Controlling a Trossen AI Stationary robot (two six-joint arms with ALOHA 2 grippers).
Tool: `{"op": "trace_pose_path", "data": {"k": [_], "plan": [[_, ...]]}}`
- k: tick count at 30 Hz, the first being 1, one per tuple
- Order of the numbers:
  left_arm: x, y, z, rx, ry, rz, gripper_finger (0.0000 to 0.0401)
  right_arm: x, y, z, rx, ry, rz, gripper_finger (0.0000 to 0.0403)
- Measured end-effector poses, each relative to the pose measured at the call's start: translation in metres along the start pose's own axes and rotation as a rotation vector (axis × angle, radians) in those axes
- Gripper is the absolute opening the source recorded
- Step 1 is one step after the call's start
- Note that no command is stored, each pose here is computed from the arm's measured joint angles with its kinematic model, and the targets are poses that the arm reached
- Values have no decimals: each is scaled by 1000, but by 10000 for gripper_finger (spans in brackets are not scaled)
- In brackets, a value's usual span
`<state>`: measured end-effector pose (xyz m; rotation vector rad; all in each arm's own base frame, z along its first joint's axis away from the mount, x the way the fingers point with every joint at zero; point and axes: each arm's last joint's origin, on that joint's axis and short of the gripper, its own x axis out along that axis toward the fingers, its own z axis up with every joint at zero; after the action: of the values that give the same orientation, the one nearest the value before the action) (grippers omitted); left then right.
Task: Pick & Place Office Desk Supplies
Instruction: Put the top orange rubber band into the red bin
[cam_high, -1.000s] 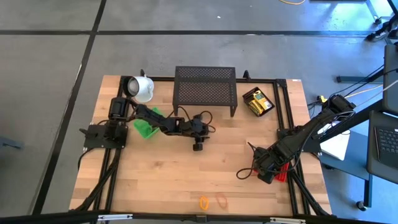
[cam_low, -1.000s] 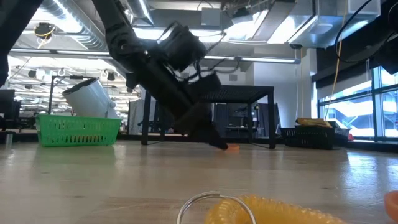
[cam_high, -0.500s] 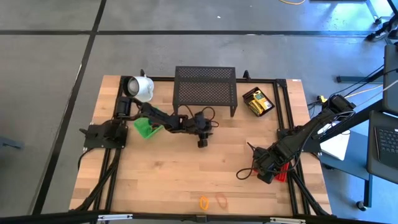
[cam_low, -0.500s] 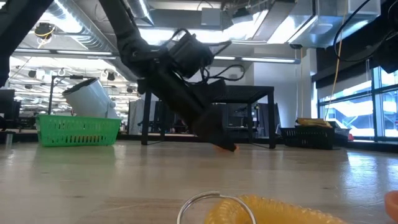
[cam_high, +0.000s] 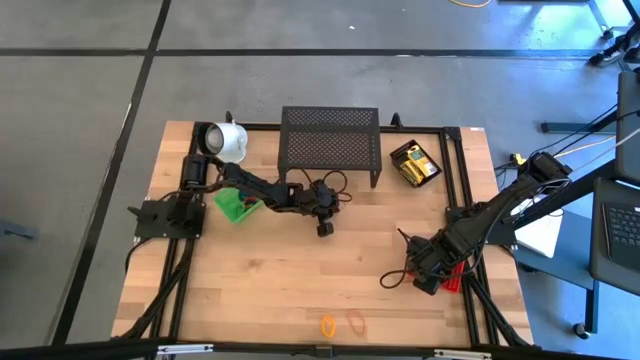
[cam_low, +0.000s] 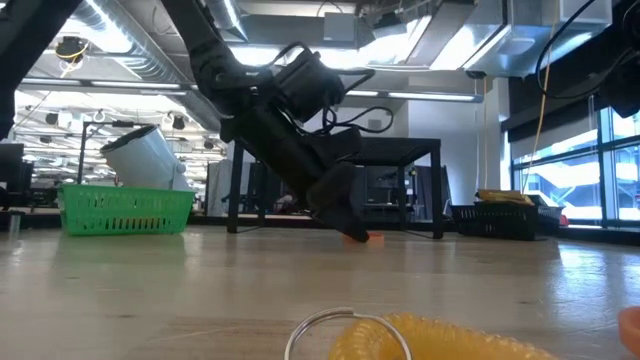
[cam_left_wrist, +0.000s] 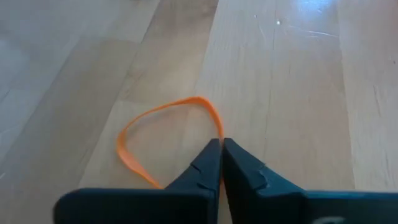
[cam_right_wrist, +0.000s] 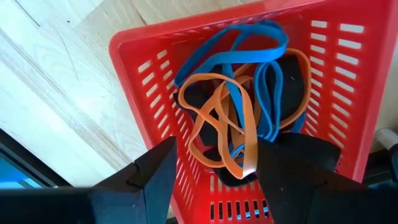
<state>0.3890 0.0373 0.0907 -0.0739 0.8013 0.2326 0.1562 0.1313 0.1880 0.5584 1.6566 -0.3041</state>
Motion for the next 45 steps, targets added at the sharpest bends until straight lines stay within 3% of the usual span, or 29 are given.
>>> {"op": "trace_pose_path", "data": {"k": [4, 13, 17, 24, 28, 36, 45], "plan": [[1, 2, -1, -6, 3, -20, 2, 0, 0, 0, 4, 0, 0, 207], [-13, -22, 11, 37, -86, -212, 2, -15, 9, 1, -13, -43, 24, 207], [-26, -32, 24, 43, -158, -278, 2, -37, 21, 5, -68, -195, 45, 207], [-49, -58, 41, 68, -295, -352, 2, -60, 39, 20, -256, -695, -1, 207], [-64, -71, 49, 77, -364, -394, 2, -67, 47, 26, -377, -877, -42, 207], [-97, -93, 64, 99, -499, -466, 2, -79, 62, 32, -569, -1049, -46, 207], [-118, -108, 73, 122, -627, -526, 2, -90, 67, 45, -661, -1152, -52, 208]]}}
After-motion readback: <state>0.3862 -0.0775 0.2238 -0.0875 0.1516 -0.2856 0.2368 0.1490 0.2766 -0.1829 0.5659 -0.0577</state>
